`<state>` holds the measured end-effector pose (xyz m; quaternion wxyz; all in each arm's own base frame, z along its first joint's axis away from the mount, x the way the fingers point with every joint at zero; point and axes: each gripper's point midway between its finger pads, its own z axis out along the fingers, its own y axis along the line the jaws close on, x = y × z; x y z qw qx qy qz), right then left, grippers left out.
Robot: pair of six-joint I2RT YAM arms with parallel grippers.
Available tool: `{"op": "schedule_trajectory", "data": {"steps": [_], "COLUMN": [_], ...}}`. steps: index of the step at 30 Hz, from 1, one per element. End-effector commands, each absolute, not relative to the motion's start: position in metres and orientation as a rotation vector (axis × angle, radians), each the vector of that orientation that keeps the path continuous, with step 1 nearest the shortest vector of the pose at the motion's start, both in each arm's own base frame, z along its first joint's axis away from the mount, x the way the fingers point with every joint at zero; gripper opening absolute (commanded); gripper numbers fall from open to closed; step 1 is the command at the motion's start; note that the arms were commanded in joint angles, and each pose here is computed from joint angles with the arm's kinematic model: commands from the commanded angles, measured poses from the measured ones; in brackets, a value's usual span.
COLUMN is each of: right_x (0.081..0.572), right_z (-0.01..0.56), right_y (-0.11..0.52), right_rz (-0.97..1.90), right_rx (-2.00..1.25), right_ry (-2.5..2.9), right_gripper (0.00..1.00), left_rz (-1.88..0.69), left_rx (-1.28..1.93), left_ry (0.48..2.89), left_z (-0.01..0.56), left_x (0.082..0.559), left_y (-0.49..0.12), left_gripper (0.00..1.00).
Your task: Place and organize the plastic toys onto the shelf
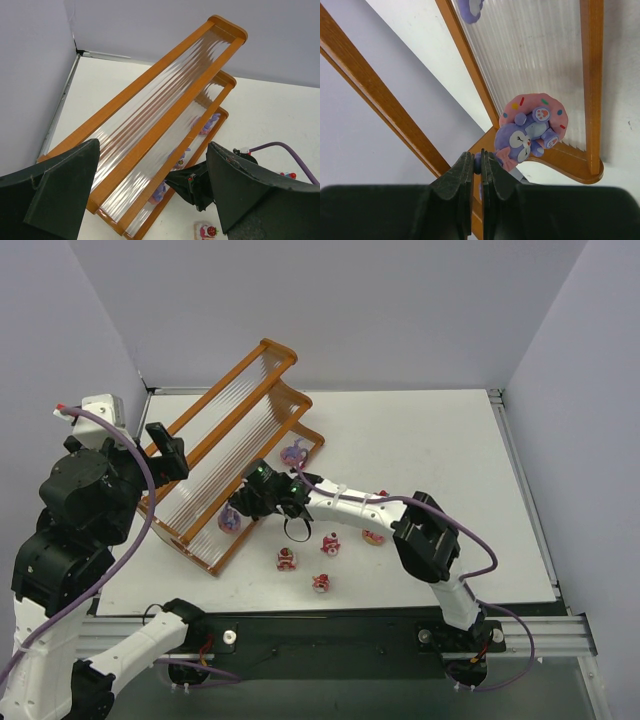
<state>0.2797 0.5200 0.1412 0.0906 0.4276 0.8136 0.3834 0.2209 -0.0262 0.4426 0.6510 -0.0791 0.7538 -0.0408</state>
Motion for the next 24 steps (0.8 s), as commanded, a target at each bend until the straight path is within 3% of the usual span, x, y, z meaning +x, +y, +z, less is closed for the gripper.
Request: {"op": "schedule_trajectory", "data": {"steps": [1, 24], "right_x": [0.276, 0.264], "right_z": [0.138, 0.108], "right_y": [0.535, 0.541], "right_rz": [1.212, 1.130], "right_rx": [1.337, 1.364], "right_ry": [2.369, 2.400], "right_gripper": [0.00, 0.00], "left_rz": [-0.084, 0.277], "left_rx": [-0.172, -0.269], "left_ry": [1.687, 1.658], "left_z": [0.454, 0.442], "left_x": [0.217, 0.183], "left_y": [-0.023, 0.046], "left_gripper": [0.97, 0.97]}}
